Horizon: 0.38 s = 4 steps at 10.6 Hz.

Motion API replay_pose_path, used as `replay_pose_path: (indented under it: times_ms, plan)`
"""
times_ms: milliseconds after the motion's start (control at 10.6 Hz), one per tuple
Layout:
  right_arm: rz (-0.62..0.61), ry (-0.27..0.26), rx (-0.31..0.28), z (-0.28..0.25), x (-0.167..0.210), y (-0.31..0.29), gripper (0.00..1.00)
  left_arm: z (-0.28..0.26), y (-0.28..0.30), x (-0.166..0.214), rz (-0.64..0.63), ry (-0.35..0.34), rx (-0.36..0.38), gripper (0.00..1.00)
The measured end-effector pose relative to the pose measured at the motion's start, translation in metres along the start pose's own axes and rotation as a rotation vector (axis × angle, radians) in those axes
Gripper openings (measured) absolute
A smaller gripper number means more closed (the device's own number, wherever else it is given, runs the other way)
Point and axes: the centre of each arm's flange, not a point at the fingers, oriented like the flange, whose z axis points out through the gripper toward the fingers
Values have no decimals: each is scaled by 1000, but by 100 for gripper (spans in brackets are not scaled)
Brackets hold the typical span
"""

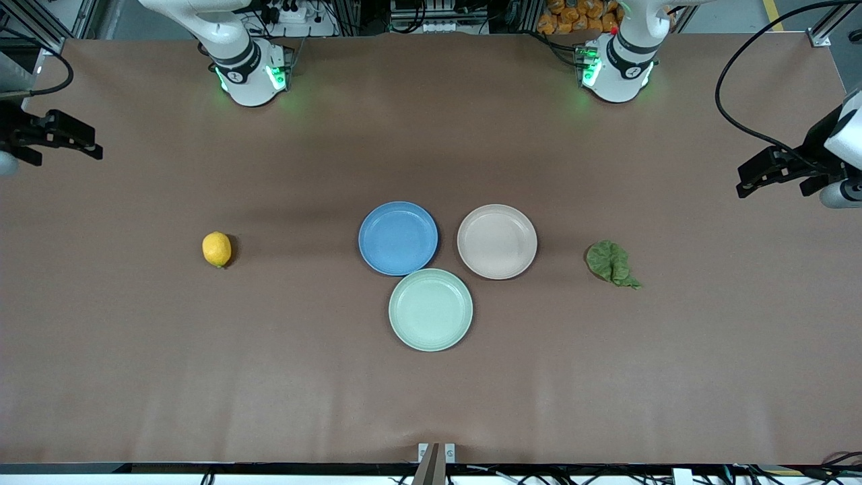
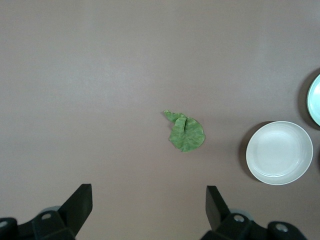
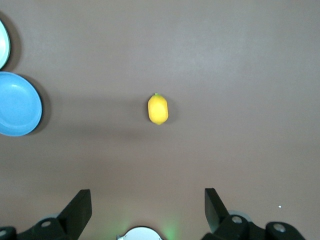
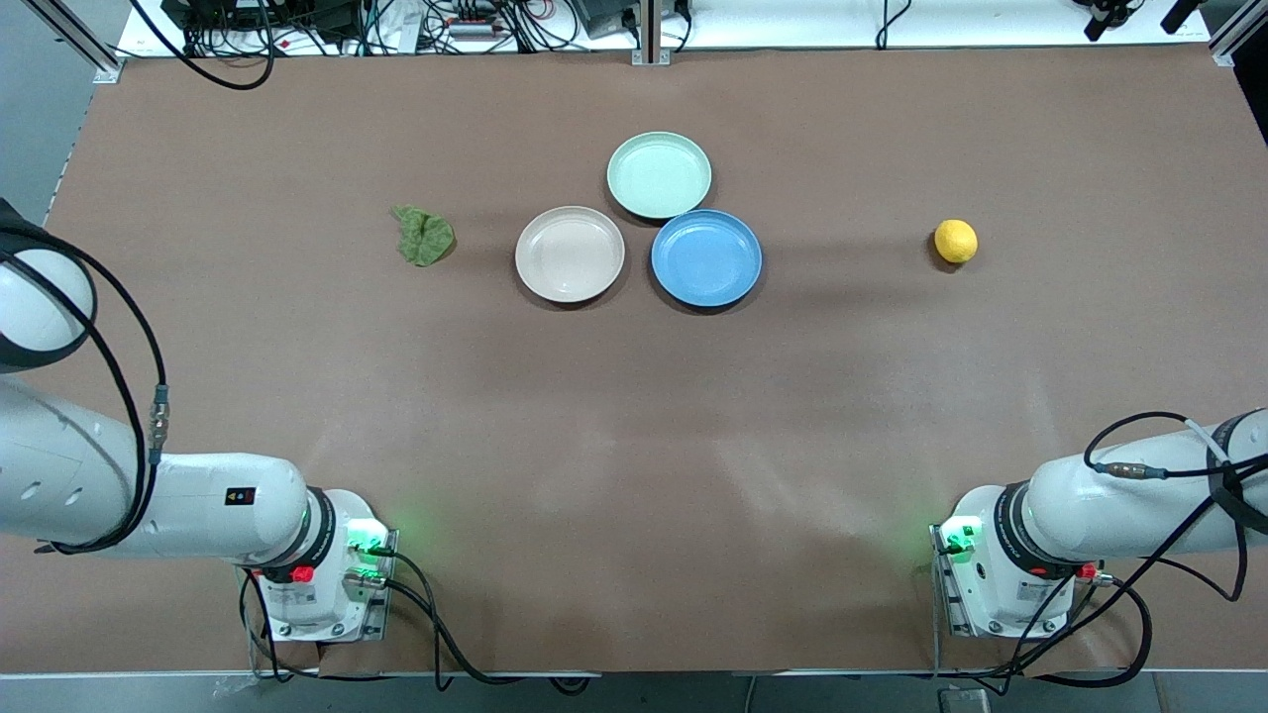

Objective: Pick lemon and lettuce from blue and beige plates

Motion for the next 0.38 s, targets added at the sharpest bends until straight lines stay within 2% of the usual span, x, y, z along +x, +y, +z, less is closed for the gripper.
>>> replay_pose_path:
  times_ms: [188,376]
  plan:
    - [16,9,-4,-2,8,0,100,0,0,0,0,-1,0,100]
    - [20,41,-14,-4,14,1,100,0,0,0,0,-2,0,100]
